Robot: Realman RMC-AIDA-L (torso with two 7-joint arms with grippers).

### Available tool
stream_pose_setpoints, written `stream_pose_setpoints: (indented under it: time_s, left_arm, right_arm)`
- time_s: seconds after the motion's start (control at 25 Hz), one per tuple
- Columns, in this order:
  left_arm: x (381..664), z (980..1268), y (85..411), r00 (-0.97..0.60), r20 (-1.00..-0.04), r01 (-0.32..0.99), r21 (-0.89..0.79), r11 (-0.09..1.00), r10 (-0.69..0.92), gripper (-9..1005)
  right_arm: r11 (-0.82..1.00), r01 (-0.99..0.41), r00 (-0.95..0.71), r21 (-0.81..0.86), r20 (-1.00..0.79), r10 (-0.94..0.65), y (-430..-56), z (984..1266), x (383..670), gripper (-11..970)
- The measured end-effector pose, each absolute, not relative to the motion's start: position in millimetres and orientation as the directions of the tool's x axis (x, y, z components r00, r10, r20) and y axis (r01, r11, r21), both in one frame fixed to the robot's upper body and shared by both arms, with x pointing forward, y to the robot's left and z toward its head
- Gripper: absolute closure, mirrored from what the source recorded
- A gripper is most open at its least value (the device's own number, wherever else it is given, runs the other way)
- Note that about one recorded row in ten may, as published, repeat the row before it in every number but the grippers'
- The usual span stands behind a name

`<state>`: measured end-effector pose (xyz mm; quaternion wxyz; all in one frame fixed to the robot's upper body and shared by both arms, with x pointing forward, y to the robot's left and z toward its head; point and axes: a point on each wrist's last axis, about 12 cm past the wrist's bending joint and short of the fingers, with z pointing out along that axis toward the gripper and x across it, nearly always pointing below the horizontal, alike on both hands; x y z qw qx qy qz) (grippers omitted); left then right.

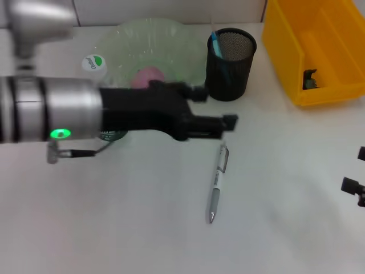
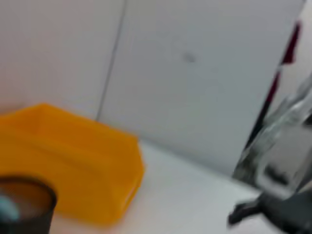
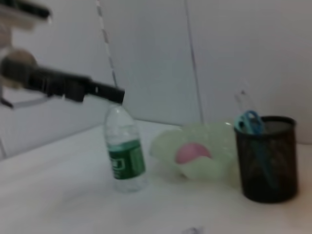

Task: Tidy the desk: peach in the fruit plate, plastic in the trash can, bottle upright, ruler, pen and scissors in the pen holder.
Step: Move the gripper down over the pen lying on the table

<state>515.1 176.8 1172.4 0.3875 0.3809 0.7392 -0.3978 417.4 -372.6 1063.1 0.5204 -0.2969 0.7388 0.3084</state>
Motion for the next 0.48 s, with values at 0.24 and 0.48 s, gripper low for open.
stream_pose_setpoints:
  time_s: [0.24,0.48]
  left_arm:
    - [516,1191,130,-0.526,-0.755,0.788,-0.259,0.558,0.393,185]
    - [521,1161,84,-0.555,-0.615,0.794,-0.189,0.578,0.561,185]
  right_arm:
    - [0.694,-0.707,-0.295,0.133,-0.948,-0.12,-381,1053,410,133]
    - [0.709,-0.694,-0.298,0.122,-0.946,-0.129,-379,1045,410,133]
